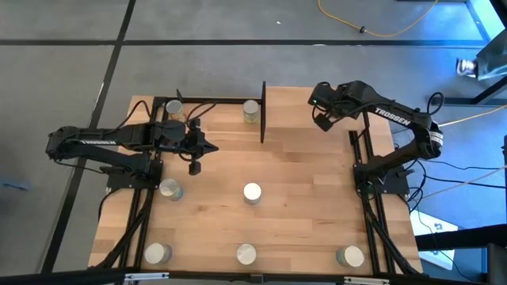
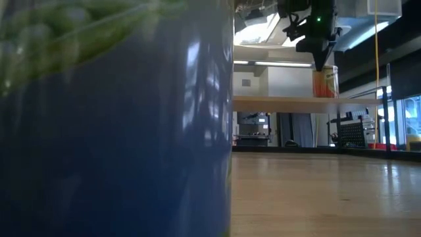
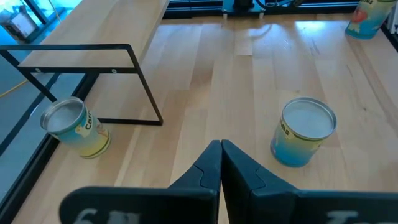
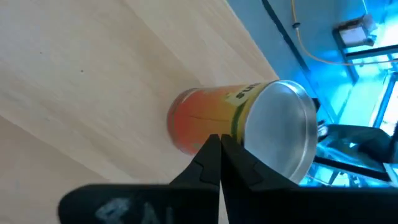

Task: Pick and place cans onto a shelf
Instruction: Put the canned green beans on the shelf

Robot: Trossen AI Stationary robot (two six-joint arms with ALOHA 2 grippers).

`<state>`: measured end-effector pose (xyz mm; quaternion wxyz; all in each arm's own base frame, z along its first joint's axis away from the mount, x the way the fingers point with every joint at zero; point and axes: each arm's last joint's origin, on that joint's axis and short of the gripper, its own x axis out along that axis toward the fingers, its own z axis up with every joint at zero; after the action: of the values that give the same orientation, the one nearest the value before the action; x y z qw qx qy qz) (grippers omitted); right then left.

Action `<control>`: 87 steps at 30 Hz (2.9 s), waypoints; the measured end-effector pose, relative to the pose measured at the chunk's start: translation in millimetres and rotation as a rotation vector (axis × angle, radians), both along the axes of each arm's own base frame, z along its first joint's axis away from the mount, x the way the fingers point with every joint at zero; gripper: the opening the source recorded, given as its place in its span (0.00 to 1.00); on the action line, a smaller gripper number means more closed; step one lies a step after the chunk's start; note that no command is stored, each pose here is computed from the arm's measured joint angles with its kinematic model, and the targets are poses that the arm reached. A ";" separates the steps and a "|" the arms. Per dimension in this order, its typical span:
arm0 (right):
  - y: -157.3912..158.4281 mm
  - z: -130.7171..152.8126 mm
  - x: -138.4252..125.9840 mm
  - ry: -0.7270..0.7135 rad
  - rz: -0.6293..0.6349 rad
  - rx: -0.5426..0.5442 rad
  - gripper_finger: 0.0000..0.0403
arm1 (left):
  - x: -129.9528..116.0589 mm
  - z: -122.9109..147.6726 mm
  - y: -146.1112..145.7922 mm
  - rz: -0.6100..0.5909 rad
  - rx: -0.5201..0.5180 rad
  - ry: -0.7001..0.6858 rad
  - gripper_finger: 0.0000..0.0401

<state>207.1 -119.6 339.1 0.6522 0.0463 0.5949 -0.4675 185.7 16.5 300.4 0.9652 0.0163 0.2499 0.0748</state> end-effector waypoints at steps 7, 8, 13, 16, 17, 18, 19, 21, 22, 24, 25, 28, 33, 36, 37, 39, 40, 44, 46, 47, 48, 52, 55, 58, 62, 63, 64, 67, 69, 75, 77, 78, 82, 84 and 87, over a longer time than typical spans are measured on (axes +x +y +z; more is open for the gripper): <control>11.6 -2.3 11.3 -0.110 0.123 0.184 0.01 | 0.0 0.0 0.1 0.000 0.000 0.000 0.00; 12.2 -2.3 11.6 -0.110 0.126 0.185 0.01 | 0.0 0.0 0.0 0.000 0.000 0.000 0.00; 7.3 -1.4 8.9 -0.076 0.098 0.117 0.01 | 0.0 0.0 0.0 0.000 0.000 0.000 0.00; 3.6 -1.0 6.8 -0.063 0.073 0.086 0.01 | -0.1 -0.1 0.1 0.001 -0.001 0.001 0.00; 2.9 -1.1 6.5 -0.065 0.073 0.092 0.01 | -0.1 -0.3 0.1 0.001 -0.001 0.003 0.00; 3.0 -1.1 6.5 -0.066 0.075 0.096 0.01 | -0.4 -0.7 0.0 0.001 -0.002 0.008 0.00; 3.2 -1.2 6.6 -0.067 0.075 0.097 0.01 | -0.7 -1.2 0.0 0.001 -0.002 0.015 0.00; 3.3 -1.2 6.7 -0.068 0.075 0.099 0.01 | -1.0 -1.8 0.0 0.001 -0.002 0.021 0.00; 2.8 -1.2 6.4 -0.069 0.073 0.099 0.01 | -1.0 -1.7 0.0 0.001 -0.002 0.020 0.00; 1.0 -1.2 5.4 -0.067 0.065 0.097 0.01 | -1.0 -1.8 -0.1 0.001 -0.002 0.021 0.00; -0.2 -1.1 4.7 -0.064 0.059 0.090 0.01 | -1.0 -1.8 -0.1 0.001 -0.002 0.021 0.00; -5.3 -0.8 1.7 -0.055 0.032 0.069 0.01 | -1.0 -1.8 0.0 0.001 -0.002 0.021 0.00; -13.3 -0.7 -3.4 -0.053 -0.005 0.066 0.01 | -1.0 -1.8 0.0 0.001 -0.003 0.021 0.00; -16.3 -0.7 -5.4 -0.049 -0.017 0.062 0.01 | -1.0 -1.8 -0.1 0.001 -0.003 0.021 0.00; -17.4 -0.5 -6.1 -0.043 -0.021 0.055 0.01 | -1.0 -1.8 -0.1 0.001 -0.003 0.021 0.00; -19.2 -0.3 -7.5 -0.034 -0.030 0.040 0.01 | -1.0 -1.8 0.0 0.001 -0.003 0.021 0.00; -20.2 -0.2 -8.1 -0.032 -0.036 0.037 0.01 | -1.0 -1.8 0.0 0.001 -0.003 0.021 0.00; -23.2 -0.2 -10.3 -0.031 -0.052 0.035 0.01 | -1.0 -1.8 0.0 0.001 -0.003 0.021 0.00; -24.7 -0.1 -11.5 -0.028 -0.060 0.029 0.01 | -1.0 -1.8 0.0 0.001 -0.003 0.022 0.00; -25.5 0.0 -12.1 -0.023 -0.065 0.021 0.01 | -1.0 -1.8 0.0 0.001 -0.003 0.021 0.00; -26.4 0.2 -12.8 -0.016 -0.070 0.010 0.01 | -1.0 -1.8 0.0 0.001 -0.003 0.022 0.00; -29.3 0.7 -14.9 0.006 -0.077 -0.015 0.01 | -1.0 -1.8 -0.1 0.001 -0.003 0.021 0.00; -29.9 1.0 -15.3 0.018 -0.075 -0.028 0.01 | -1.0 -1.8 0.0 0.001 -0.003 0.022 0.00; -29.0 0.4 -14.9 -0.001 -0.067 0.009 0.01 | -1.0 -1.8 0.0 0.001 -0.003 0.022 0.00; -20.6 -1.9 -9.3 -0.077 -0.016 0.145 0.01 | -1.0 -1.8 0.0 0.001 -0.003 0.022 0.00; -18.1 -2.2 -8.2 -0.082 -0.003 0.168 0.01 | -1.0 -1.8 0.0 0.001 -0.003 0.022 0.00; -15.6 -2.5 -8.2 -0.074 0.003 0.183 0.01 | -1.0 -1.8 -0.1 0.001 -0.004 0.021 0.00; -10.2 -3.4 -14.2 -0.016 -0.028 0.223 0.01 | -1.0 -1.8 -0.1 0.003 -0.011 0.020 0.00; -8.9 -3.4 -19.1 0.027 -0.059 0.228 0.01 | -1.0 -1.8 -0.1 0.007 -0.020 0.019 0.00; -15.2 -2.4 -19.5 0.025 -0.071 0.165 0.01 | -1.0 -1.8 -0.2 0.007 -0.020 0.019 0.00; -17.8 -2.3 -21.1 0.028 -0.086 0.154 0.01 | -1.0 -1.8 -0.1 0.008 -0.021 0.019 0.00; -19.4 -2.1 -22.4 0.034 -0.094 0.144 0.01 | -1.0 -1.8 -0.1 0.008 -0.021 0.019 0.00; -25.6 -1.9 -27.1 0.043 -0.124 0.130 0.01 | -1.0 -1.8 -0.1 0.007 -0.021 0.019 0.00; -28.2 -1.8 -28.9 0.047 -0.123 0.131 0.01 | -1.0 -1.8 -0.1 0.008 -0.021 0.019 0.00; -32.1 -1.7 -31.9 0.045 -0.141 0.131 0.01 | -1.0 -1.9 -0.1 0.008 -0.020 0.019 0.00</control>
<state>175.2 -151.7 337.3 0.5996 0.1199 0.6340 -0.4734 184.7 16.4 298.5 0.9627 0.0062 0.2598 0.0757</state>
